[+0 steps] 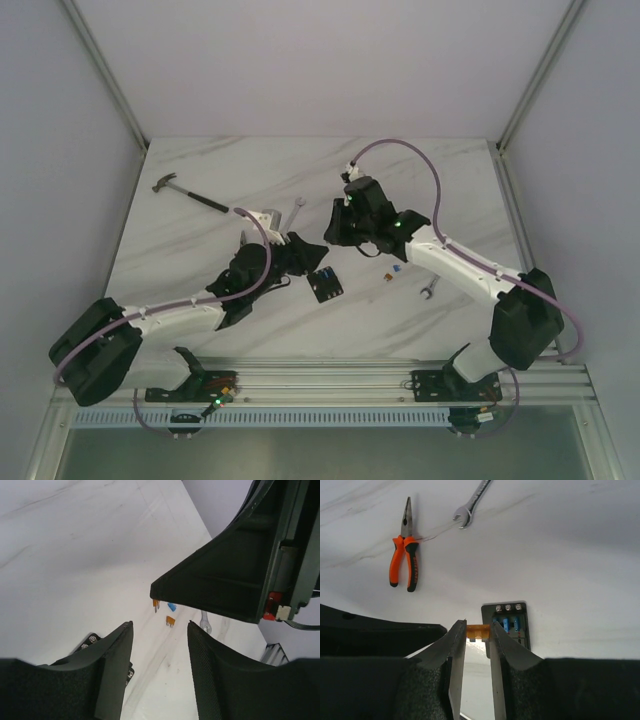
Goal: Snap on the fuse box
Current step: Pick up the fuse from the center of the board.
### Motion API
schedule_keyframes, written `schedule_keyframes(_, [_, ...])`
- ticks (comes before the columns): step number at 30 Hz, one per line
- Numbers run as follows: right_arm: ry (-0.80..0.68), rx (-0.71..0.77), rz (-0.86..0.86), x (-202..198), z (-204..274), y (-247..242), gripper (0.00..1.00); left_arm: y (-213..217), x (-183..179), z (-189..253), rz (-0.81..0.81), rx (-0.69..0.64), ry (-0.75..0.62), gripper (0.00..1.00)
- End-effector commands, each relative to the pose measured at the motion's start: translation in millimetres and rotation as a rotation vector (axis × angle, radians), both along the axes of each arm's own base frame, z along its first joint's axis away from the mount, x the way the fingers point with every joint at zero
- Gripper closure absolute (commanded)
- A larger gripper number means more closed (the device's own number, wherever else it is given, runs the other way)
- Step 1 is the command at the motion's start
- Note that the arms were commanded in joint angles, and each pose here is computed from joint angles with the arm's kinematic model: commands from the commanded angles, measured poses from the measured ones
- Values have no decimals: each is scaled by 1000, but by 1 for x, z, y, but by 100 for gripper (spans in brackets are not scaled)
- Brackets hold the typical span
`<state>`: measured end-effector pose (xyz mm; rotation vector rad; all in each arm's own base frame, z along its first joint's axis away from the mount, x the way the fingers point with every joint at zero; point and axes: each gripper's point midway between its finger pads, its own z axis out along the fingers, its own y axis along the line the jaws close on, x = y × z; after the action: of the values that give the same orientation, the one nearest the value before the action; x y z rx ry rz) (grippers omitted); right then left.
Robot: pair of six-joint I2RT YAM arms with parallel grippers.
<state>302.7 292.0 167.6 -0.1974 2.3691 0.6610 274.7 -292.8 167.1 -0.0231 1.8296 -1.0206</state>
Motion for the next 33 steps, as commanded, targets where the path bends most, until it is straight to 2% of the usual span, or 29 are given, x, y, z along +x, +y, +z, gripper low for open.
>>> schedule_keyframes(1, [-23,55,5,-4,11,10,79,-6,9,18,11,-20,-81,46])
schedule_keyframes(12, [-24,77,25,-9,14,17,79,-5,18,17,51,0,-87,65])
schedule_keyframes(33, [-29,92,38,-10,18,21,79,-8,18,16,39,-1,-83,90])
